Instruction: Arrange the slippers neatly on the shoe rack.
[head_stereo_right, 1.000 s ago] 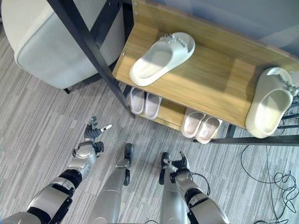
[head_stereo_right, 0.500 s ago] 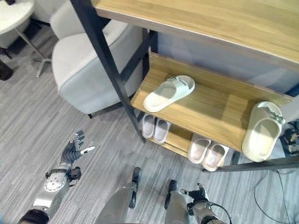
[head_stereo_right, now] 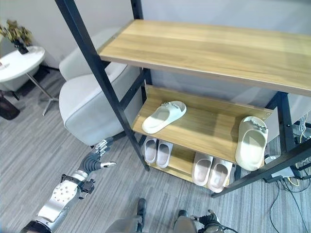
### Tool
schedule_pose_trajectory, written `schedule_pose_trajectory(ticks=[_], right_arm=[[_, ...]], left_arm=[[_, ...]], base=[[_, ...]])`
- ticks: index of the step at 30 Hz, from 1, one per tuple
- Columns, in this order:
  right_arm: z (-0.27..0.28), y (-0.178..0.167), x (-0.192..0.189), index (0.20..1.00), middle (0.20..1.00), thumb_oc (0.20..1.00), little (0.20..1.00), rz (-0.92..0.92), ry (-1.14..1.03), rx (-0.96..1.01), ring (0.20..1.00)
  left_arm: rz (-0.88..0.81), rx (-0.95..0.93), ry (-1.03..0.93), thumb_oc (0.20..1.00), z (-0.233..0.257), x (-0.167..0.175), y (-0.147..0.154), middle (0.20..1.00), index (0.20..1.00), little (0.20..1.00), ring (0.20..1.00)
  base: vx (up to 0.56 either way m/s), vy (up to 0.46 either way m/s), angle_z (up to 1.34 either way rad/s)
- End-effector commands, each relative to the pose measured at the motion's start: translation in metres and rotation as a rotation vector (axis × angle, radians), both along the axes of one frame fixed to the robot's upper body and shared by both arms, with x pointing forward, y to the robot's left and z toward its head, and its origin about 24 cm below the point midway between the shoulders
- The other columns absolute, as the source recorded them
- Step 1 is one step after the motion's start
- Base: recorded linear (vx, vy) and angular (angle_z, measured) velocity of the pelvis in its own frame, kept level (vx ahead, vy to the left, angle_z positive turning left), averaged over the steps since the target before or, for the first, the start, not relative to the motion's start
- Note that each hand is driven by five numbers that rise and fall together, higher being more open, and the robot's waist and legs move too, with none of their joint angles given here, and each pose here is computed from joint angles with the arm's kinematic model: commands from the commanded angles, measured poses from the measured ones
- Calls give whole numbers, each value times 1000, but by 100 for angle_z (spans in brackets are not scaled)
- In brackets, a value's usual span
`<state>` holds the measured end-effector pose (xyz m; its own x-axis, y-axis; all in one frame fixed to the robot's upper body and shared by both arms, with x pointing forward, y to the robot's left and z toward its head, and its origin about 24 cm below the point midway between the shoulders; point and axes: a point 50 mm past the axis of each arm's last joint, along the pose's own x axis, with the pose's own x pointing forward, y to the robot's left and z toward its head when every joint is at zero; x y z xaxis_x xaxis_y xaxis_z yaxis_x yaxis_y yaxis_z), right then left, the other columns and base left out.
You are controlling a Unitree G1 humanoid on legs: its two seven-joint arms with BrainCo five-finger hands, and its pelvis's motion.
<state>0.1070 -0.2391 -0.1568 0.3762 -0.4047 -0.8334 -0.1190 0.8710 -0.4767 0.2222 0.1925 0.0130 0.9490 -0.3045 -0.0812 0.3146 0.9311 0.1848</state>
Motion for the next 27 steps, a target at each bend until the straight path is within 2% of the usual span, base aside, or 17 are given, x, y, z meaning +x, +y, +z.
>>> schedule_pose_trajectory(ticks=[1,12,27], right_arm=[[-2,-2,-11,1000,1000,1000,1000,0,38,14,1000],[-5,-12,-39,1000,1000,1000,1000,-14,120,25,1000],[-7,-19,-62,1000,1000,1000,1000,-47,169,35,1000]], left_arm=[[-94,-5,-107,1000,30,2,-4,1000,1000,1000,1000],[-192,-6,-33,1000,28,-13,-5,1000,1000,1000,1000],[-422,-5,-54,1000,33,-7,-51,1000,1000,1000,1000]], base=[[69,-40,-4],[42,-45,-3],[-4,-33,-5]])
